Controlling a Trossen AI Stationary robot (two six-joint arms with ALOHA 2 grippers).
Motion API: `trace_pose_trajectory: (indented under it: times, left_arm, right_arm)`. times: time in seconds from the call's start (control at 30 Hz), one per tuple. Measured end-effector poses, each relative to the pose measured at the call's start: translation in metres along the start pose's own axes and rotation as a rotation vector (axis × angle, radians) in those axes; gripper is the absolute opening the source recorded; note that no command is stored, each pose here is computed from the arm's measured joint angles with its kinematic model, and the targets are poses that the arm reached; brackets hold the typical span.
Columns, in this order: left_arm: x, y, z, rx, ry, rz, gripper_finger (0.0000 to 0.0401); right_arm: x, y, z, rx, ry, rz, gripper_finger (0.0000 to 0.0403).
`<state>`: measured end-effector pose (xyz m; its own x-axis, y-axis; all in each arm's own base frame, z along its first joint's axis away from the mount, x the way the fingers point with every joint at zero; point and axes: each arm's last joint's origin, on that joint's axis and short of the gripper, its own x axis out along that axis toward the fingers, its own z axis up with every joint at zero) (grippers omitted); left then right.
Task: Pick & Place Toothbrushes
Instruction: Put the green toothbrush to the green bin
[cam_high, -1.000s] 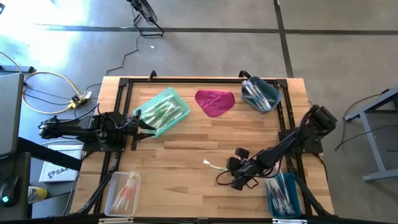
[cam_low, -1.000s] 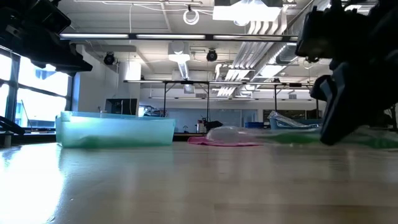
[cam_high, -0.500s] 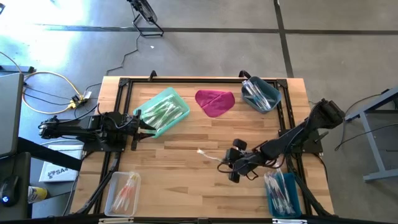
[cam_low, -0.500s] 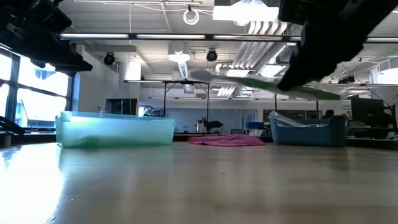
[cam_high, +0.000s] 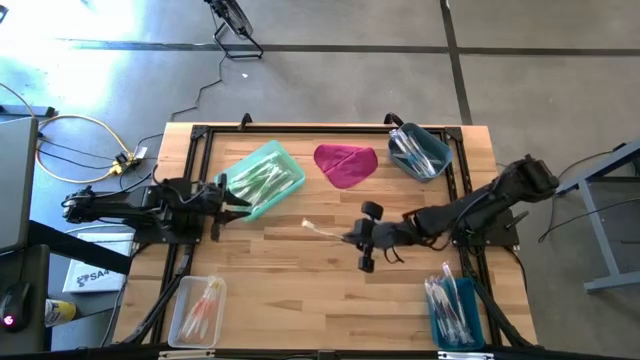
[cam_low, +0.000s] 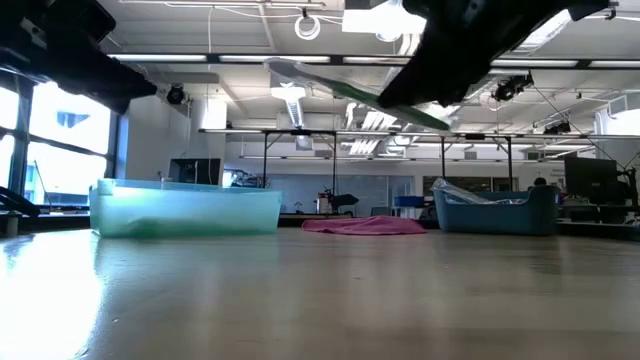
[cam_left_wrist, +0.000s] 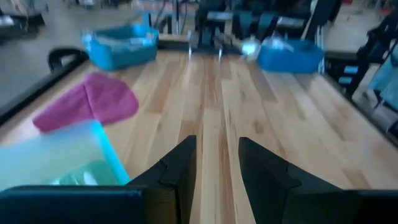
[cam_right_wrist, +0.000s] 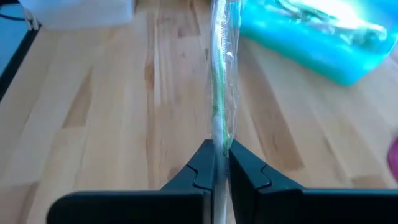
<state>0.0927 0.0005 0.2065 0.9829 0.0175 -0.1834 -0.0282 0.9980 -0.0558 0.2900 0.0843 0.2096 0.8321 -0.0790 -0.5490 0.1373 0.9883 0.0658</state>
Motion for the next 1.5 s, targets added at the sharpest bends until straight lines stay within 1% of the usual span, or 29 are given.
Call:
trace_pose_trajectory:
  times: [0.13,0.3,0.5,0.73,0.93,1.13,1.27,1.43,1.5]
  left_arm:
    - [0.000,0.000,0.008,0.005,-0.082,-0.004,0.0116]
    - [-0.001,-0.001,0.015,0.008,-0.157,-0.004,0.0116]
    - [0.003,0.000,0.022,-0.008,-0.227,0.043,0.0116]
    - [0.023,0.000,0.024,-0.012,-0.318,0.040,0.0116]
    - [0.043,-0.001,0.028,-0.014,-0.349,0.038,0.0116]
    - [0.064,-0.002,0.026,0.000,-0.368,-0.005,0.0116]
    - [0.074,-0.003,0.026,0.008,-0.406,-0.040,0.0116]
    - [0.082,-0.005,0.026,0.022,-0.457,-0.101,0.0116]
    - [0.086,-0.006,0.026,0.026,-0.455,-0.113,0.0116]
  right_arm:
    - [0.005,-0.013,0.010,-0.022,-0.052,0.010,0.0013]
    - [0.008,-0.026,0.023,-0.057,-0.137,0.052,0.0013]
    - [0.009,-0.036,0.037,-0.112,-0.246,0.064,0.0013]
    - [0.010,-0.041,0.042,-0.127,-0.293,0.042,0.0013]
    - [0.010,-0.041,0.044,-0.143,-0.323,0.041,0.0013]
    - [0.008,-0.040,0.050,-0.143,-0.383,0.044,0.0013]
    - [0.008,-0.039,0.052,-0.147,-0.416,0.046,0.0013]
    - [0.019,-0.038,0.049,-0.145,-0.430,0.049,0.0013]
    - [0.024,-0.037,0.047,-0.145,-0.430,0.050,0.0013]
